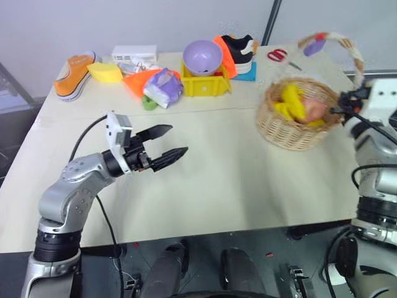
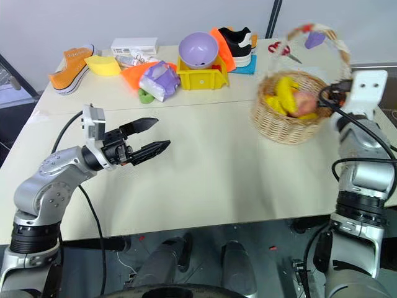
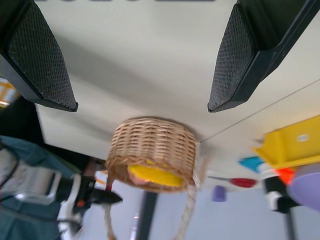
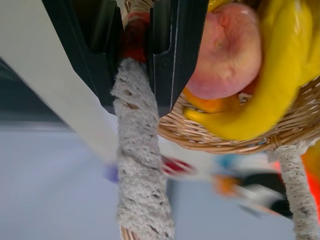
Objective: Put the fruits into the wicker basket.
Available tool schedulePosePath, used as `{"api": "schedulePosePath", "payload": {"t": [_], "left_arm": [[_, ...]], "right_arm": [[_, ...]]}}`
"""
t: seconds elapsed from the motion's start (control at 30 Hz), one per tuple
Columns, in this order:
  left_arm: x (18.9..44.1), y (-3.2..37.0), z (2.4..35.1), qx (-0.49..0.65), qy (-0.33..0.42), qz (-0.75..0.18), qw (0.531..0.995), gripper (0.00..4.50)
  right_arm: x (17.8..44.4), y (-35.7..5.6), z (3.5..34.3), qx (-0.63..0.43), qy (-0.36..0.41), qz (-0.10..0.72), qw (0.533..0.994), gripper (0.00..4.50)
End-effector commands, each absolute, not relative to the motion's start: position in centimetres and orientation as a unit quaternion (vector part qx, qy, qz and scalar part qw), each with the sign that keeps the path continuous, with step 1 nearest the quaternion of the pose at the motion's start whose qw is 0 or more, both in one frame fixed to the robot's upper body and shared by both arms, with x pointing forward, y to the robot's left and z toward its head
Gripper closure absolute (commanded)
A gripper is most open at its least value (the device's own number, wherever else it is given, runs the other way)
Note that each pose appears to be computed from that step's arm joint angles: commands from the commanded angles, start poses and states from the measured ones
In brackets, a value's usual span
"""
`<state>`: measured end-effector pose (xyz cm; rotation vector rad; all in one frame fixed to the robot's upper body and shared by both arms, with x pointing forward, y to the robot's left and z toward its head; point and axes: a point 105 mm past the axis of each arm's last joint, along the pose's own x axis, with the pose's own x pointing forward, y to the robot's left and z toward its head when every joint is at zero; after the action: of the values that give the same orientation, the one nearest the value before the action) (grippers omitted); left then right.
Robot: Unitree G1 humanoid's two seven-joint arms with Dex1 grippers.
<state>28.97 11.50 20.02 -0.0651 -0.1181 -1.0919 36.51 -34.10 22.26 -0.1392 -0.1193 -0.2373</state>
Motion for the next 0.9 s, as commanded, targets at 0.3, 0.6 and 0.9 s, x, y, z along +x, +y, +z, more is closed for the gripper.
{"api": "schedulePosePath", "payload": {"t": [0.3,0.6,0.9], "left_arm": [[30.2,12.2,20.5,-0.015,-0.07,-0.488,0.87,0.0],[31.1,20.2,15.6,0.025,0.006,-0.338,0.941,0.0],[29.6,24.3,11.4,0.031,0.039,-0.244,0.969,0.0]], "right_arm": [[32.8,-35.5,23.8,-0.13,-0.099,-0.115,0.98,0.93],[27.7,-28.5,19.9,-0.15,-0.037,0.127,0.98,0.93],[28.7,-20.1,14.8,-0.116,0.011,0.283,0.952,0.93]]}}
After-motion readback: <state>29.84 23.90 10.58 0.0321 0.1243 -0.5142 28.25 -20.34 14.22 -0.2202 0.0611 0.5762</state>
